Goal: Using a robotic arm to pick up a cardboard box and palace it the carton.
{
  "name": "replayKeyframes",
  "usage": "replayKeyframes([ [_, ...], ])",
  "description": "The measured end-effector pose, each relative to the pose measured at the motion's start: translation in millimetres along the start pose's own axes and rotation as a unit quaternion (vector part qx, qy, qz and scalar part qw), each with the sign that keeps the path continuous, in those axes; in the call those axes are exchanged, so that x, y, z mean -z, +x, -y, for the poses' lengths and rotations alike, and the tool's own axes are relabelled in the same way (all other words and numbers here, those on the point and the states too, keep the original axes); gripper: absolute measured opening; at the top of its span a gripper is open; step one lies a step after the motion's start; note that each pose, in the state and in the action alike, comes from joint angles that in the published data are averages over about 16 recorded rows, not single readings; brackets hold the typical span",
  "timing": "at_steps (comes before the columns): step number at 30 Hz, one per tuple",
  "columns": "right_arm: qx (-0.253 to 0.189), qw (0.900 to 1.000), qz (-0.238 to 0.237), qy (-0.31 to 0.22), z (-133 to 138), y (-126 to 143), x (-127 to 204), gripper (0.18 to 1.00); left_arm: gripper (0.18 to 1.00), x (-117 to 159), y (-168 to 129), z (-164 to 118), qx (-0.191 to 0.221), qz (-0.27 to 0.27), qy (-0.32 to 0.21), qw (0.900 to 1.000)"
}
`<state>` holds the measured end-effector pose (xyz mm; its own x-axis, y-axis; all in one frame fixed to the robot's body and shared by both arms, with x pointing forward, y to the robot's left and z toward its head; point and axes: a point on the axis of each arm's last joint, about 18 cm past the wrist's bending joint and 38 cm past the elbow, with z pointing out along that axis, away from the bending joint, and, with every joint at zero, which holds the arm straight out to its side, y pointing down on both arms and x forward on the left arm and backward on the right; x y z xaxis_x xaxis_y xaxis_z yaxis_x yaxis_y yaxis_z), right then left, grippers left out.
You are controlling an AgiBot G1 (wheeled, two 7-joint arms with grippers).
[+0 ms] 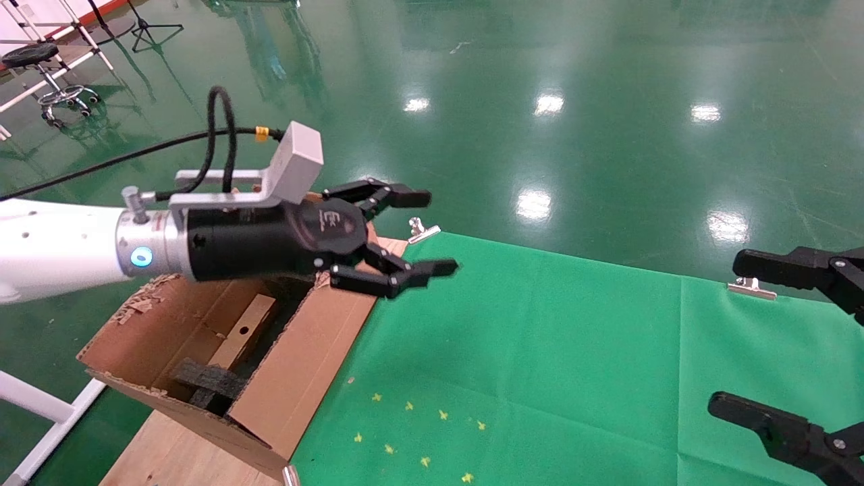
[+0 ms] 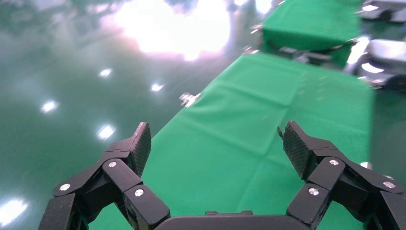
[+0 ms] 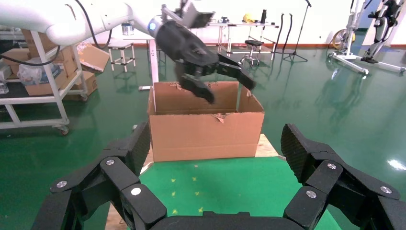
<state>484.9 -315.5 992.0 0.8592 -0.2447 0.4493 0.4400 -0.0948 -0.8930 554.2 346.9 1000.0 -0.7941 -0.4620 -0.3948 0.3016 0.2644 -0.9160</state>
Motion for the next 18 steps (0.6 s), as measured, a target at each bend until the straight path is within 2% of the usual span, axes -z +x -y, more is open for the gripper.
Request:
replayKeyframes([
  [6, 0.0, 1.0, 0.0, 0.0, 0.0, 0.0, 0.0, 1.001, 1.001, -2.4, 34.9, 12.2, -0.022, -0.058, 0.041, 0.9972],
  [18, 0.0, 1.0, 0.0, 0.0, 0.0, 0.0, 0.0, 1.001, 1.001, 1.6, 88.6, 29.5, -0.052, -0.145, 0.102, 0.9829],
])
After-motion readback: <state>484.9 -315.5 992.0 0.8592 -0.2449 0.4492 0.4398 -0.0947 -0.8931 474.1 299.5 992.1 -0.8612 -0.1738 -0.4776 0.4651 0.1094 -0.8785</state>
